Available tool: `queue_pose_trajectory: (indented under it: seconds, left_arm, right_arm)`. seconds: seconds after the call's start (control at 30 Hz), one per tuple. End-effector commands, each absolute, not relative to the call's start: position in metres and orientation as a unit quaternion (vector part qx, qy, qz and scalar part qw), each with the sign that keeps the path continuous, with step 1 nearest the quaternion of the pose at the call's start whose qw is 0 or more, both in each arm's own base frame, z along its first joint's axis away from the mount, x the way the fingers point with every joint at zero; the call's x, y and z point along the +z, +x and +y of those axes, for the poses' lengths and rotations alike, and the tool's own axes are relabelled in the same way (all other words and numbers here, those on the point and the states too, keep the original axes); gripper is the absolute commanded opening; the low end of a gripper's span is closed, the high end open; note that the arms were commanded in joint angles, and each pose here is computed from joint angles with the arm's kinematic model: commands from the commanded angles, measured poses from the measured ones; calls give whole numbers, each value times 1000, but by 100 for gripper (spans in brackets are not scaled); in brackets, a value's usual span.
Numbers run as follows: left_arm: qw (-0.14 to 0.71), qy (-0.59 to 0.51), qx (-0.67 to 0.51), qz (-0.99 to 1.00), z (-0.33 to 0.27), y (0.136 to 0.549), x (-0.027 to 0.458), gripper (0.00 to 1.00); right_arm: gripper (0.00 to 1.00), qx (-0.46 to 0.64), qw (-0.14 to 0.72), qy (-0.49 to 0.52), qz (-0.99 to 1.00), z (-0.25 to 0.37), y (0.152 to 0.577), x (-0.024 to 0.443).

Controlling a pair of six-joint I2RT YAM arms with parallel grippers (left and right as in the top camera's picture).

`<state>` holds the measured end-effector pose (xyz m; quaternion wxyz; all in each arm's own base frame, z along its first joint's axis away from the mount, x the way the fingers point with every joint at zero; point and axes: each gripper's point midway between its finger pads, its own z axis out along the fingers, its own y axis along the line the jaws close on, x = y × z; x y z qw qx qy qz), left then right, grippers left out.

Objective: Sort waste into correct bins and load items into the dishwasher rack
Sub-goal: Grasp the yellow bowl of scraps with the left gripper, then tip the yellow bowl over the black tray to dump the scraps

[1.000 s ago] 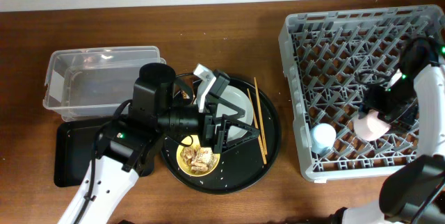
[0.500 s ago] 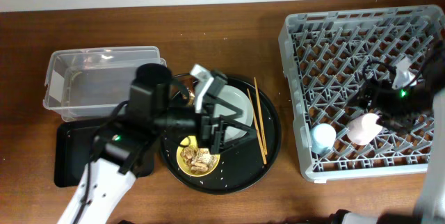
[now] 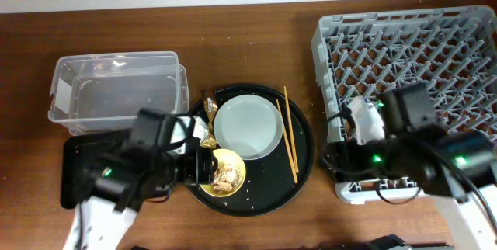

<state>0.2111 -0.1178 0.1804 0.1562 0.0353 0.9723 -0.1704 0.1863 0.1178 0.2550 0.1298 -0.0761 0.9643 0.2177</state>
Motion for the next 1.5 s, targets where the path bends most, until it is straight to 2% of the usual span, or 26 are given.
queue_pose_trajectory:
  seconds: [0.0, 0.03, 0.13, 0.2, 0.3, 0.43, 0.5, 0.53, 0.7, 0.87, 1.03, 1.2, 1.3, 1.47]
  left_arm:
    - [99, 88, -139, 981, -139, 207, 139, 81]
    - [80, 123, -131, 981, -156, 204, 122, 81]
    - [52, 172, -115, 977, -193, 203, 88, 81]
    - [46, 173, -74, 981, -201, 208, 61, 77]
    - [34, 160, -53, 985, -213, 213, 30, 64]
    - [59, 145, -14, 988, -211, 227, 12, 39]
    - [56, 145, -8, 988, -211, 226, 9, 6]
    - [55, 145, -8, 988, -210, 226, 9, 1]
    - [53, 125, 9, 991, -198, 220, 26, 1]
    - [129, 117, -38, 984, -196, 225, 85, 1]
    - [146, 35, -59, 987, -134, 226, 131, 1]
    - [188, 16, -219, 957, -85, 246, 173, 0]
    - [220, -16, -310, 925, -40, 263, 179, 0]
    - [258, -57, -502, 824, -8, 282, 180, 0]
  right_arm:
    - [71, 203, 137, -51, 968, 115, 195, 253]
    - [80, 180, 146, -27, 972, 107, 200, 251]
    - [90, 161, 154, -16, 975, 100, 204, 250]
    - [92, 160, 154, -17, 975, 100, 204, 250]
    - [96, 160, 154, -17, 975, 100, 204, 249]
    - [97, 160, 154, -17, 975, 100, 204, 249]
    - [97, 160, 154, -17, 975, 100, 204, 249]
    - [97, 160, 154, -17, 975, 100, 204, 249]
    - [97, 160, 154, -17, 975, 100, 204, 249]
    - [98, 160, 154, -17, 975, 100, 204, 249]
    - [98, 160, 152, -17, 975, 100, 203, 249]
    - [98, 160, 152, -17, 975, 100, 203, 249]
    - [98, 159, 148, -16, 976, 99, 201, 248]
    - [98, 157, 143, -15, 977, 99, 199, 247]
